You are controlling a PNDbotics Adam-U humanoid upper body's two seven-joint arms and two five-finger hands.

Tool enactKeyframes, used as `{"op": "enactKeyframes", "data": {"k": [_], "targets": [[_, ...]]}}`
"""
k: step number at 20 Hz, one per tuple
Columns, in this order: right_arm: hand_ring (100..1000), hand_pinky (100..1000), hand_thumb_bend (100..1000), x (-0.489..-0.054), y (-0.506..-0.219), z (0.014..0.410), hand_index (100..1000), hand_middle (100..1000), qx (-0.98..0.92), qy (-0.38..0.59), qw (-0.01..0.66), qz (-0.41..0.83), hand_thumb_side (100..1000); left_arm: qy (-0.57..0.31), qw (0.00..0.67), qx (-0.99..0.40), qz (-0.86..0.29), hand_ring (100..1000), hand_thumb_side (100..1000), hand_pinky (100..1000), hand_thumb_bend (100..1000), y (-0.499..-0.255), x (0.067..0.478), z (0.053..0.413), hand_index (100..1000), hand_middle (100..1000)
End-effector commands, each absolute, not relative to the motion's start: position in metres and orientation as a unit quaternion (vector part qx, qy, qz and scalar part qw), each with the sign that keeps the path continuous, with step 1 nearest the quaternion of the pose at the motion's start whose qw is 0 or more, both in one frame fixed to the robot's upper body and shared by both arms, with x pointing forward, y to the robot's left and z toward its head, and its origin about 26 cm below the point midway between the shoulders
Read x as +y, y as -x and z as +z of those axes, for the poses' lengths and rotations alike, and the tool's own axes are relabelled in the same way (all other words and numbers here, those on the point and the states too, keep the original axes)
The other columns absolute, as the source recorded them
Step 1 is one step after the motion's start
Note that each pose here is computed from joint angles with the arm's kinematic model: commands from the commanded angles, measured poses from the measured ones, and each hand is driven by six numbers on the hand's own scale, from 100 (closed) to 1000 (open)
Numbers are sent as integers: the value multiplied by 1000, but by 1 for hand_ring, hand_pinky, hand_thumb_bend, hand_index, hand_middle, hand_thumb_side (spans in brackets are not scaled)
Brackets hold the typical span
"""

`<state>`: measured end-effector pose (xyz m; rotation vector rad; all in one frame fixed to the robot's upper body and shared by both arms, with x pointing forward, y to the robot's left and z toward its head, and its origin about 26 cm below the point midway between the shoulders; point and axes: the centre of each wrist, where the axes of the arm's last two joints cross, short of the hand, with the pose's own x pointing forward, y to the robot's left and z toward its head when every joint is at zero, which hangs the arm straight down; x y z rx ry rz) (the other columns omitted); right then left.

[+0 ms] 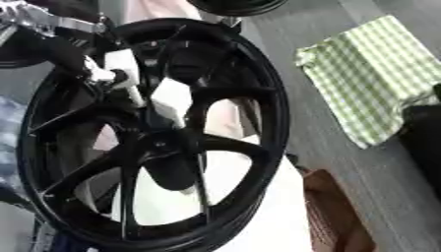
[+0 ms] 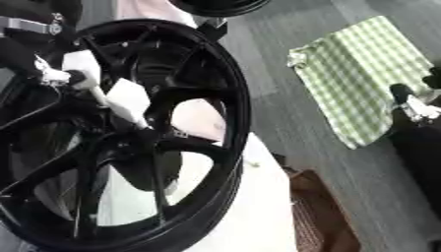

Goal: Pull the pin out of the wheel hub.

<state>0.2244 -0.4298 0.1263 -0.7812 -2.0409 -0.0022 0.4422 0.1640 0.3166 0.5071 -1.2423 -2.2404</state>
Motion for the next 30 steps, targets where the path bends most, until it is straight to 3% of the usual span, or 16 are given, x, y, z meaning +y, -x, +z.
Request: {"op": "enactKeyframes", "data": {"k": [1,6,12,18,22,26,27,28,30], "targets": [[611,680,663,-433,-224,134,776,580,-833,322,450,5,253,-193,265,-467,-821,658,613,750,175,-440,168,330,729,509],[612,681,663,-433,-224,133,777,580,-832,322,451,4,253,-194,264,-469,-820,642,496,736,222,-438,165,332,701,493],[612,681,662,-433,-224,133,777,580,-833,322,451,3,255,-197,258,-471,-820,600,433,706,239,-437,163,333,631,446],[612,681,663,-433,-223,132,777,580,-831,322,453,2,254,-197,262,-484,-811,549,325,663,182,-436,164,336,564,387],[612,681,663,-434,-223,132,777,580,-831,323,453,2,254,-199,268,-511,-792,510,305,617,100,-433,167,341,504,332],[612,681,663,-434,-223,132,777,580,-831,324,452,1,255,-204,263,-549,-767,481,289,583,100,-426,171,352,446,274],[612,681,663,-435,-223,132,777,580,-831,324,452,1,255,-206,261,-559,-760,479,343,580,100,-423,172,355,442,271],[612,681,663,-435,-223,133,778,580,-831,324,452,1,255,-208,258,-567,-754,476,288,577,100,-421,173,358,438,267],[612,682,663,-435,-222,133,778,580,-831,324,452,1,255,-211,255,-581,-744,472,286,572,100,-417,176,363,427,258]]}}
